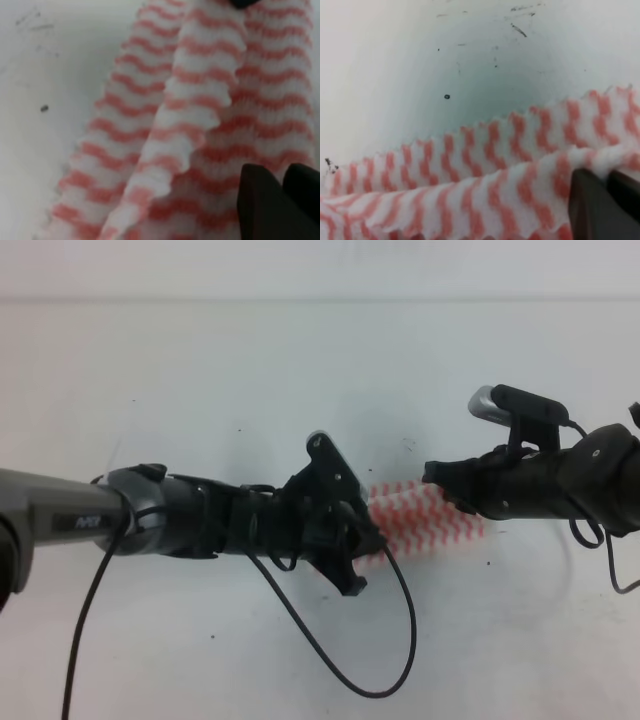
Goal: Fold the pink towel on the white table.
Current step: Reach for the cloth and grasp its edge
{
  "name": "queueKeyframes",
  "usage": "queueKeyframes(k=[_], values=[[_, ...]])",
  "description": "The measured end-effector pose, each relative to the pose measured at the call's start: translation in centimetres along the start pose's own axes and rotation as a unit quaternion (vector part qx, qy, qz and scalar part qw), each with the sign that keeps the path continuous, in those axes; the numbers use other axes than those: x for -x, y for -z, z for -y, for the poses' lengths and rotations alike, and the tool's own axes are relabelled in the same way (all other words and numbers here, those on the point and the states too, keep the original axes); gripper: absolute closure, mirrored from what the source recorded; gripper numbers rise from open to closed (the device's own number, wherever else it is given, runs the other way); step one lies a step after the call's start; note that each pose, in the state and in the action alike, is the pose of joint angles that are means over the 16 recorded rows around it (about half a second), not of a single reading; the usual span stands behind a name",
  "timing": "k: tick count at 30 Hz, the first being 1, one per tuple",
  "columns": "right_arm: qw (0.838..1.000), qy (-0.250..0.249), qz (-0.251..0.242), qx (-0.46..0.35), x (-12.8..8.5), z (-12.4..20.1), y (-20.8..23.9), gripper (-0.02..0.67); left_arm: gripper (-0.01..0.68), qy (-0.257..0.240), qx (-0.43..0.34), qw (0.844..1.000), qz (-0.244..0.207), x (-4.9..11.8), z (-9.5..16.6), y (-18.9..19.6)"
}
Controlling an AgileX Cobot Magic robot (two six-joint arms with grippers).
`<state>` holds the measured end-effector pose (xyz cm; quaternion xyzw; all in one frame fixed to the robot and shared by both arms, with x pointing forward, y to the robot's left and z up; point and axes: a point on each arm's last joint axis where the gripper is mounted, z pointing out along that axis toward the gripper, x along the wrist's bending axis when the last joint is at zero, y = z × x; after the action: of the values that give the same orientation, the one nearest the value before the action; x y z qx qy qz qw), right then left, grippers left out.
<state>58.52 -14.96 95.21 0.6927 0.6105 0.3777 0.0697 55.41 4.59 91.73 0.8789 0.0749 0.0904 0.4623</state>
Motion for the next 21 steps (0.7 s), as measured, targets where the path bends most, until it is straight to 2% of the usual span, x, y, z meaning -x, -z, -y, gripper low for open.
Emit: queueKeyframes(k=[7, 21], values=[[1.000, -0.011, -0.001, 0.001, -0.02, -0.03, 0.00, 0.640, 0.586, 0.001, -0.008, 1.000, -0.004, -0.11, 0.50, -0.35], [0.998, -0.049, 0.007, 0.029, 0.17, -0.51, -0.02, 0.474, 0.585, 0.002, -0.011, 1.000, -0.005, -0.15, 0.68, -0.45]])
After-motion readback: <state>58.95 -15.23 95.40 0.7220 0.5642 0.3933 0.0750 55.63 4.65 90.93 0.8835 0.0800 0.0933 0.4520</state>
